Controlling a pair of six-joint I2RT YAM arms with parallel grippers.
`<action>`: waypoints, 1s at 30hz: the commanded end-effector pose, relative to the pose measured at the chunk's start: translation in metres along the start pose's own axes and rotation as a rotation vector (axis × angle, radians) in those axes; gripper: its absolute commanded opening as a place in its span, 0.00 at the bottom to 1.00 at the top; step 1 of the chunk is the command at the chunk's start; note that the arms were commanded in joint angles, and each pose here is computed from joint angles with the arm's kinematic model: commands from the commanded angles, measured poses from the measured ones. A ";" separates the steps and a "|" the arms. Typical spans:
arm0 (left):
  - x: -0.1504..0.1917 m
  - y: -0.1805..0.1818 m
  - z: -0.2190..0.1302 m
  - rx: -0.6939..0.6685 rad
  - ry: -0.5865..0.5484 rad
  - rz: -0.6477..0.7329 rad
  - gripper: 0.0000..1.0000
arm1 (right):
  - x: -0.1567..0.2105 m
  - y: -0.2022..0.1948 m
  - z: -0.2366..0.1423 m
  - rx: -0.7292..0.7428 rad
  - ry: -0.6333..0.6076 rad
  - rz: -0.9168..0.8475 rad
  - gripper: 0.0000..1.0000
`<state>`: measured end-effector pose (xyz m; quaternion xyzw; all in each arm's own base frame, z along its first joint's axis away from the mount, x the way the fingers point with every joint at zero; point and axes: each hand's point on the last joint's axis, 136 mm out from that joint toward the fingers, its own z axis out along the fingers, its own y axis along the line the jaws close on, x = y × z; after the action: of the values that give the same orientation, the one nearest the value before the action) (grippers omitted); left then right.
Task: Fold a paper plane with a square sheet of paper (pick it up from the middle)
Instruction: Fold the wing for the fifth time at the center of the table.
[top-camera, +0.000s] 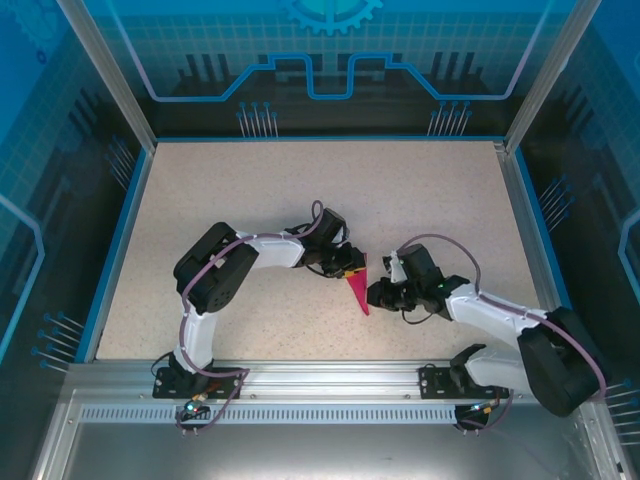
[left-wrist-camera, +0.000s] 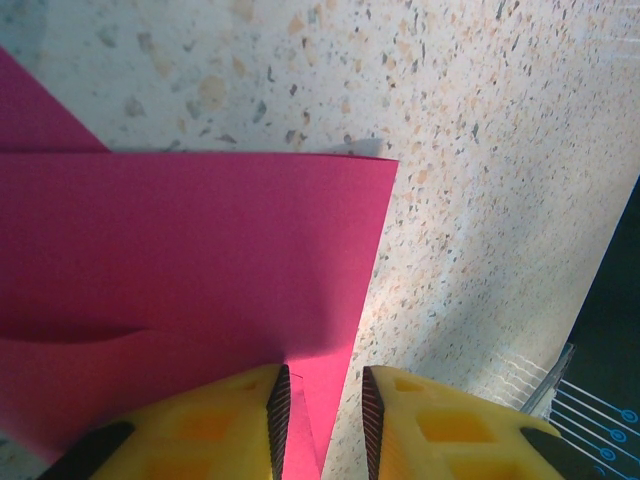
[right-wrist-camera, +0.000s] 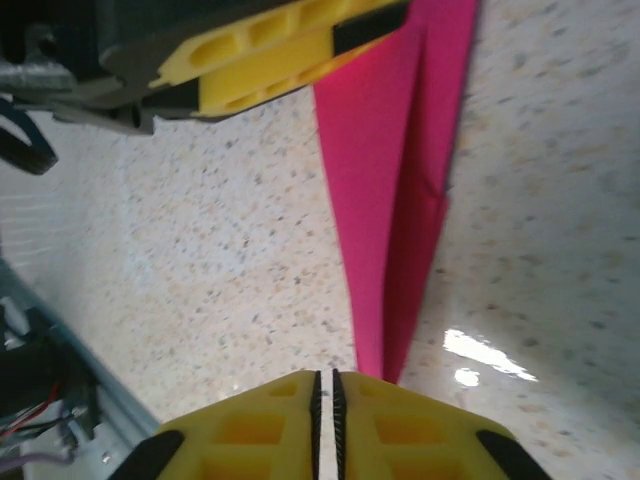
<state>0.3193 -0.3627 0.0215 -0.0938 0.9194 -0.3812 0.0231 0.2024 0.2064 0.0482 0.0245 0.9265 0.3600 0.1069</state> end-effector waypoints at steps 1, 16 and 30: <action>0.017 0.033 0.011 -0.105 0.065 -0.039 0.29 | -0.001 0.005 0.004 -0.102 0.044 0.082 0.11; 0.017 0.032 0.010 -0.106 0.064 -0.038 0.29 | 0.004 -0.014 0.022 -0.182 0.124 0.212 0.10; 0.018 0.033 0.009 -0.110 0.066 -0.038 0.28 | 0.011 -0.022 0.023 -0.138 0.148 0.218 0.15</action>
<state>0.3186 -0.3622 0.0211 -0.0942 0.9202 -0.3795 0.0212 0.2003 0.2104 0.0157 0.0885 0.8925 0.4421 0.0071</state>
